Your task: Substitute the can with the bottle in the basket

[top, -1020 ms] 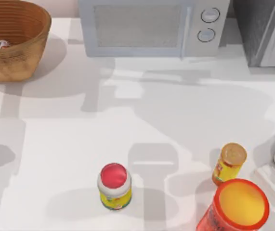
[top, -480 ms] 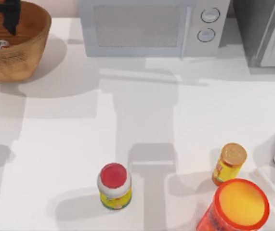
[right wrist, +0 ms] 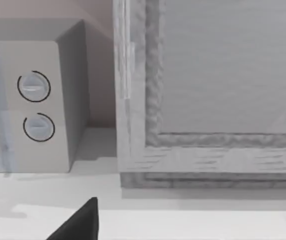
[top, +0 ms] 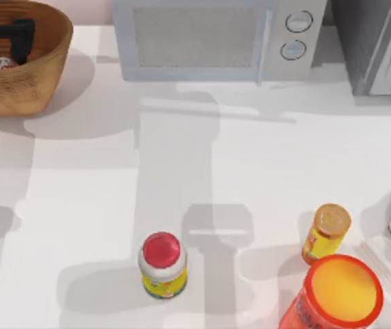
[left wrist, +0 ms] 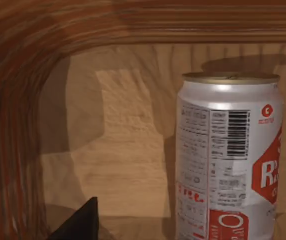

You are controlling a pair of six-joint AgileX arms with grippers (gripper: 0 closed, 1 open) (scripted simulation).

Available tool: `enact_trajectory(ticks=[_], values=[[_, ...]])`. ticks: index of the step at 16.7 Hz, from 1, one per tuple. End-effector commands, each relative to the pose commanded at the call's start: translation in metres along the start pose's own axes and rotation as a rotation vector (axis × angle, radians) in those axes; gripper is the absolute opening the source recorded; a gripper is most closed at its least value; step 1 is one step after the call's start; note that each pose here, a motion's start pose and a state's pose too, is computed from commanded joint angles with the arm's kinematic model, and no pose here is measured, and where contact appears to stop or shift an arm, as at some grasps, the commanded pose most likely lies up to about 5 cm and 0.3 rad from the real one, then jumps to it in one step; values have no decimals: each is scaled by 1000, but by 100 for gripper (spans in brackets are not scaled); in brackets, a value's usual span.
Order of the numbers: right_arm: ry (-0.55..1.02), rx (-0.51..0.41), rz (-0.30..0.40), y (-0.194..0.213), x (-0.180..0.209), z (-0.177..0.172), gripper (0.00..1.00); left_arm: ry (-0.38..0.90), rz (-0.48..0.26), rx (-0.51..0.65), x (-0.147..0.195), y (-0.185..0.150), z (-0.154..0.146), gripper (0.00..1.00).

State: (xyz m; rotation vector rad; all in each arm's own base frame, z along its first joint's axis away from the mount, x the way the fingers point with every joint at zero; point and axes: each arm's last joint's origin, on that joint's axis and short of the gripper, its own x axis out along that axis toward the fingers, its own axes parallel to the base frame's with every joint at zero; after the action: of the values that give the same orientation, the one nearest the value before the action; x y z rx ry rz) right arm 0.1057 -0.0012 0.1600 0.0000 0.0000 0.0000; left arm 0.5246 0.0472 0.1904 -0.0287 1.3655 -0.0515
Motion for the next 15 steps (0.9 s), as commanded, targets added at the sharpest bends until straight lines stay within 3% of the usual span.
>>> enact_trajectory(ticks=[15], values=[[0,0,0,0,0,0,100,1,0,0,60,0,1,100]])
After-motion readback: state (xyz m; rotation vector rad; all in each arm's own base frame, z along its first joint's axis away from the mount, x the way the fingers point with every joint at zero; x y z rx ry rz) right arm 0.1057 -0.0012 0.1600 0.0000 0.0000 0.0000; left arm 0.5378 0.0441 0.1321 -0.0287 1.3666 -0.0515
